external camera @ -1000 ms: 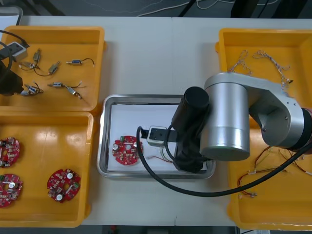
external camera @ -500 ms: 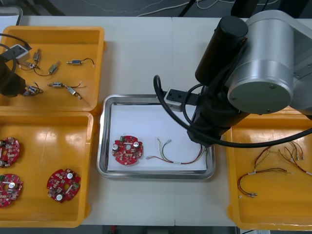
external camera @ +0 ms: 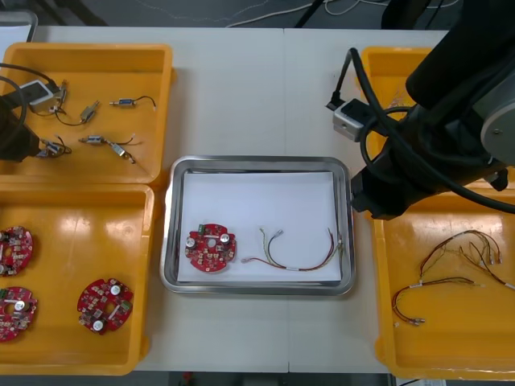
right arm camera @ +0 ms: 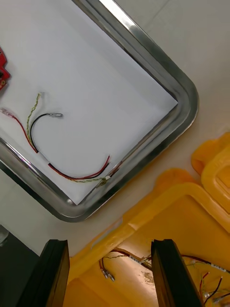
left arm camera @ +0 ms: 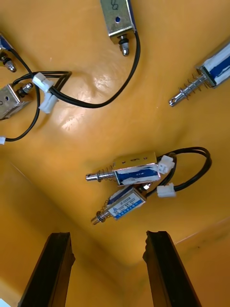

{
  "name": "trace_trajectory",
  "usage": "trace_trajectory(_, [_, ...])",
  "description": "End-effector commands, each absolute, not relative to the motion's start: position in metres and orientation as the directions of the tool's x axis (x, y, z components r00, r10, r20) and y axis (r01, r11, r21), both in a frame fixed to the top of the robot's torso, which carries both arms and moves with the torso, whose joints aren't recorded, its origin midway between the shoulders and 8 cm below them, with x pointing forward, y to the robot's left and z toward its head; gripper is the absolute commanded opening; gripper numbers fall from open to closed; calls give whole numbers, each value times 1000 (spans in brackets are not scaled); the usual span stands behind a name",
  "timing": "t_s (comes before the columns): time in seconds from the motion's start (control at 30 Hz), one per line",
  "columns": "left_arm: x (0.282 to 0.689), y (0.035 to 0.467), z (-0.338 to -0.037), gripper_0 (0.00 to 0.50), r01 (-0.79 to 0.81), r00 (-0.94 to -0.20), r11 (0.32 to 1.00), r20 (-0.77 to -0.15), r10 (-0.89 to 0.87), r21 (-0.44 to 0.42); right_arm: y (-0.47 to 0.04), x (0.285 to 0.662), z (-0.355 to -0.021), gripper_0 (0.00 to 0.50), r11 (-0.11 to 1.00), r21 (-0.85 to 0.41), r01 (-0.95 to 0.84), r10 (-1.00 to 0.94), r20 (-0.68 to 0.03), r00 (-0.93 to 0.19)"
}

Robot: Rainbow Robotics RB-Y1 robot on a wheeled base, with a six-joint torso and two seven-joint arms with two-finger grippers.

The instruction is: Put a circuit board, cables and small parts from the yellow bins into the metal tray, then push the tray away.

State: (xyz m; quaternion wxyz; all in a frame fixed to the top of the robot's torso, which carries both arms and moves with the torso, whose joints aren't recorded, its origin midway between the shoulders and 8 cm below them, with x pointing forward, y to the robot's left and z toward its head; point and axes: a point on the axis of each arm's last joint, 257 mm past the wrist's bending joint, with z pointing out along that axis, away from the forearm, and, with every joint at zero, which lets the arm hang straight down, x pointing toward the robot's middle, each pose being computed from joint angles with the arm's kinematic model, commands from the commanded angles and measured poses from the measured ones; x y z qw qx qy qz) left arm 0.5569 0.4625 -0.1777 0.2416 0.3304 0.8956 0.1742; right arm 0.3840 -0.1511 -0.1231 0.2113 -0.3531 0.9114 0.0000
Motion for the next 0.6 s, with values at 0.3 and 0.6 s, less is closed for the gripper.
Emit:
trace_trajectory(0.3, [579,453,-166,449,530,-580,661,-342,740,530,-226,384,-112,500,932,-101,-348,-355,-446,-822])
trace_trajectory(0.6, [572,445,-177,440,551,-566,661,-354,744,509,-274,390,-102,500,984,-43,-170,-169,-492,-854])
